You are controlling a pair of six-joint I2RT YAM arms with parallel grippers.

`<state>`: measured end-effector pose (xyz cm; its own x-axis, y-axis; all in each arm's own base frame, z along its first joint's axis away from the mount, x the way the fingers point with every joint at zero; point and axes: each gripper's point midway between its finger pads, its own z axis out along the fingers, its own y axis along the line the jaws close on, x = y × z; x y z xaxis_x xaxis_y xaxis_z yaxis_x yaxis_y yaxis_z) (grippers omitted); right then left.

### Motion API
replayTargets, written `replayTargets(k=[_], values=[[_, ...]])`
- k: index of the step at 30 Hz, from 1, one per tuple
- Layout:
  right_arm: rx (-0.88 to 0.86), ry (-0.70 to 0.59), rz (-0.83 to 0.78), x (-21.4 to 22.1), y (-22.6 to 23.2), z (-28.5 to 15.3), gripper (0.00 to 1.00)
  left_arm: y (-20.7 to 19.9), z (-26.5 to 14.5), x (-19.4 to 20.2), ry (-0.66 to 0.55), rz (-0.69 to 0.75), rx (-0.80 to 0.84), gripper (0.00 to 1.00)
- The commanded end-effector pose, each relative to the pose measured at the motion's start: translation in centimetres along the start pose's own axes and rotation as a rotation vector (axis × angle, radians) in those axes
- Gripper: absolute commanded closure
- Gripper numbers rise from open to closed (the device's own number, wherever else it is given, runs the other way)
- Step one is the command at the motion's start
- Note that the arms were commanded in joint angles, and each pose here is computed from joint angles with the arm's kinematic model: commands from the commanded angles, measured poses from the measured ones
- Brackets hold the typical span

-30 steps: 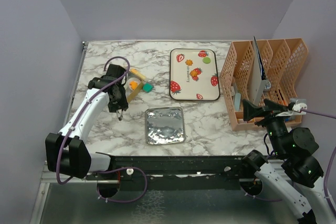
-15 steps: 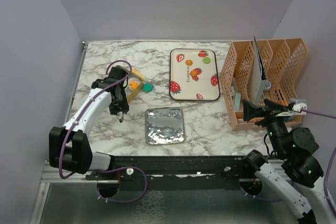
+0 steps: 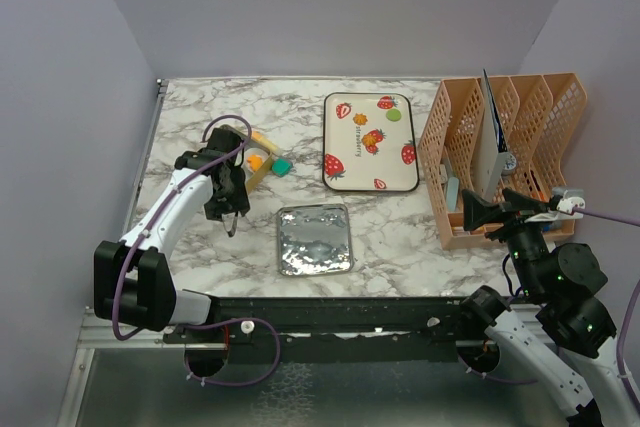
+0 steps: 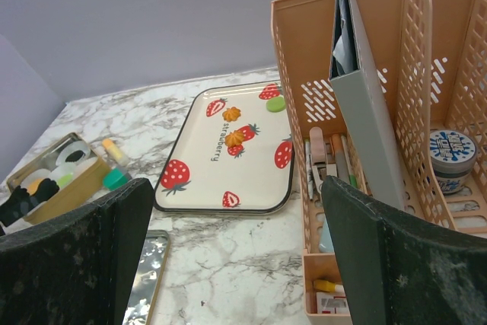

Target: Pack the cookies

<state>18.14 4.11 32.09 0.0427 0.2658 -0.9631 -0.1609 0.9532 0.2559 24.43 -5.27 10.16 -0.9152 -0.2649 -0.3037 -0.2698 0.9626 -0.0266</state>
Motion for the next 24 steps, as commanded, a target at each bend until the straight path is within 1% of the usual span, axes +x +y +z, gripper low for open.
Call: replayTargets(k=[1, 4, 8, 13, 16, 20, 24], values=[[-0.016, -0.001, -0.012, 0.2, 0.3, 0.1, 0.0, 0.4, -0.6, -0.6, -0.032, -0.001, -0.009, 0.46], [-0.019, 0.003, -0.014, 0.3, 0.3, 0.2, 0.0, 0.4, -0.8, -0.7, -0.041, -0.002, -0.011, 0.46], [-0.017, 0.003, -0.014, 0.3, 0.3, 0.2, 0.0, 0.2, -1.9, -1.5, -0.075, -0.005, 0.003, 0.5], [-0.016, 0.002, -0.014, 0.3, 0.3, 0.2, 0.0, -1.2, -3.8, -2.8, -0.119, 0.001, 0.081, 0.57], [-0.016, 0.002, -0.014, 0.3, 0.3, 0.2, 0.0, -2.3, -4.9, -3.2, -0.141, 0.009, 0.134, 0.61], [-0.016, 0.001, -0.013, 0.2, 0.3, 0.2, 0.0, -4.3, -6.6, -3.6, -0.176, 0.032, 0.197, 0.62], [-0.015, 0.001, -0.014, 0.2, 0.3, 0.2, 0.0, -7.9, -8.3, -3.5, -0.231, 0.081, 0.268, 0.62]])
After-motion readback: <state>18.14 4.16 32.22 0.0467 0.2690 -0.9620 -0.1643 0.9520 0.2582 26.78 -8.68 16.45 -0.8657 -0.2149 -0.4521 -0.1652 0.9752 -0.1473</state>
